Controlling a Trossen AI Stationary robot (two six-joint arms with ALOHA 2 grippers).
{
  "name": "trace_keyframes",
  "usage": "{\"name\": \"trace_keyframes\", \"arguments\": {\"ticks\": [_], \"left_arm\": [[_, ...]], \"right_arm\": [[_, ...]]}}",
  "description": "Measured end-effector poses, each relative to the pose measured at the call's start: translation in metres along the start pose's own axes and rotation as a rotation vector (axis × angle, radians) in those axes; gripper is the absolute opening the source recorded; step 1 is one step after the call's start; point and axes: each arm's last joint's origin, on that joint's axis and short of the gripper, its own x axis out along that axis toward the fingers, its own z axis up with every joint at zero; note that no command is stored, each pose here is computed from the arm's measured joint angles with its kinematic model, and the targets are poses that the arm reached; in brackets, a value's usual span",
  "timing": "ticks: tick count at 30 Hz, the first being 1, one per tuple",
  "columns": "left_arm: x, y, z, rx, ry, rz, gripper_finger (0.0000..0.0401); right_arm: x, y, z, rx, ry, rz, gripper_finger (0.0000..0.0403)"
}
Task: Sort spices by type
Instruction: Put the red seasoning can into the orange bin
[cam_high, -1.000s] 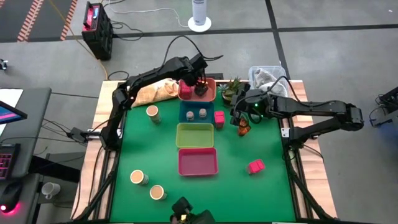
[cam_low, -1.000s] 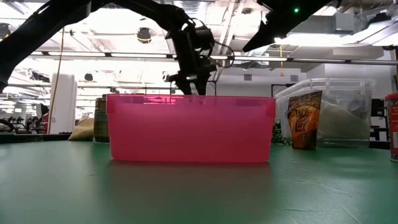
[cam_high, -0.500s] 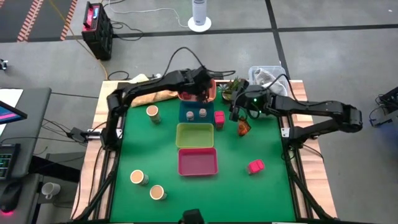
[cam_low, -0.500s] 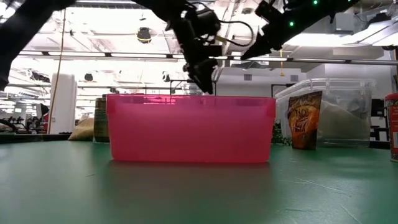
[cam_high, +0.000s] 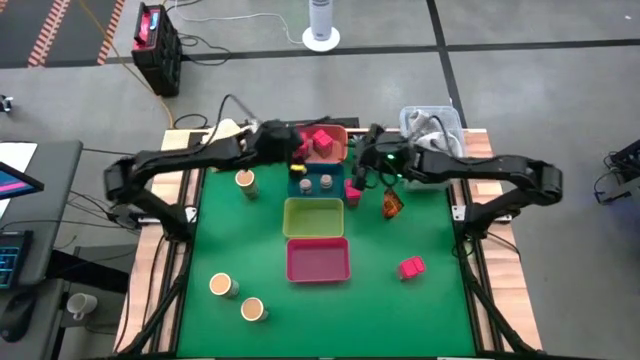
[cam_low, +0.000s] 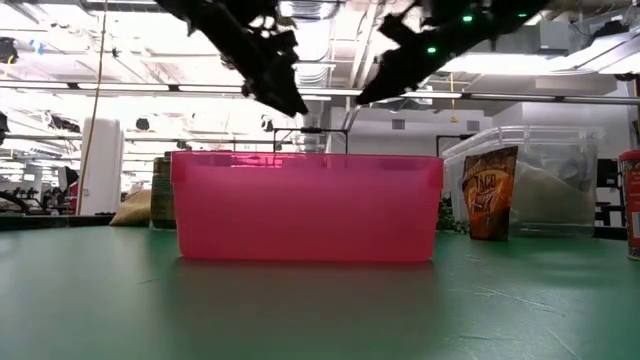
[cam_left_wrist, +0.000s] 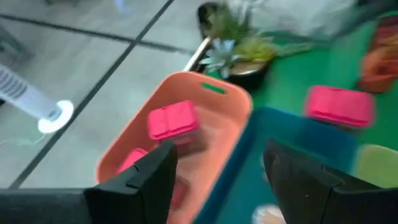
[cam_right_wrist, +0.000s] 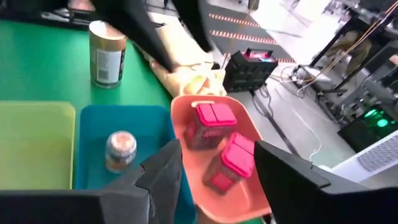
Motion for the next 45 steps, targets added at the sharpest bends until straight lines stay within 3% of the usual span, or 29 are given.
{"name": "trace_keyframes", "arguments": {"ticks": [5,10,22,32,45], "left_arm": [[-0.036,-0.011,-0.014,-0.04,-0.078,-0.045,0.0226],[-0.054,-0.024,-0.034,-0.04,-0.067,-0.096,0.0226],[-0.064,-0.043,-0.077,0.015,-0.008,-0.102,0.0226],[-0.076,-0.05,-0.085,0.027,-0.057,-0.094,0.0226],[-0.077,-0.048,-0.085,0.049,-0.069,-0.068,0.0226]], "right_arm": [[0.042,-0.006,0.005,0.004,0.121,0.0,0.0221],[0.08,-0.026,0.004,0.029,0.257,-0.025,0.0216],[0.136,-0.05,-0.014,-0.159,0.573,0.088,0.0216],[0.155,-0.069,-0.03,-0.192,0.652,0.127,0.0216],[0.165,-0.056,-0.034,-0.196,0.588,0.243,0.0216]]}}
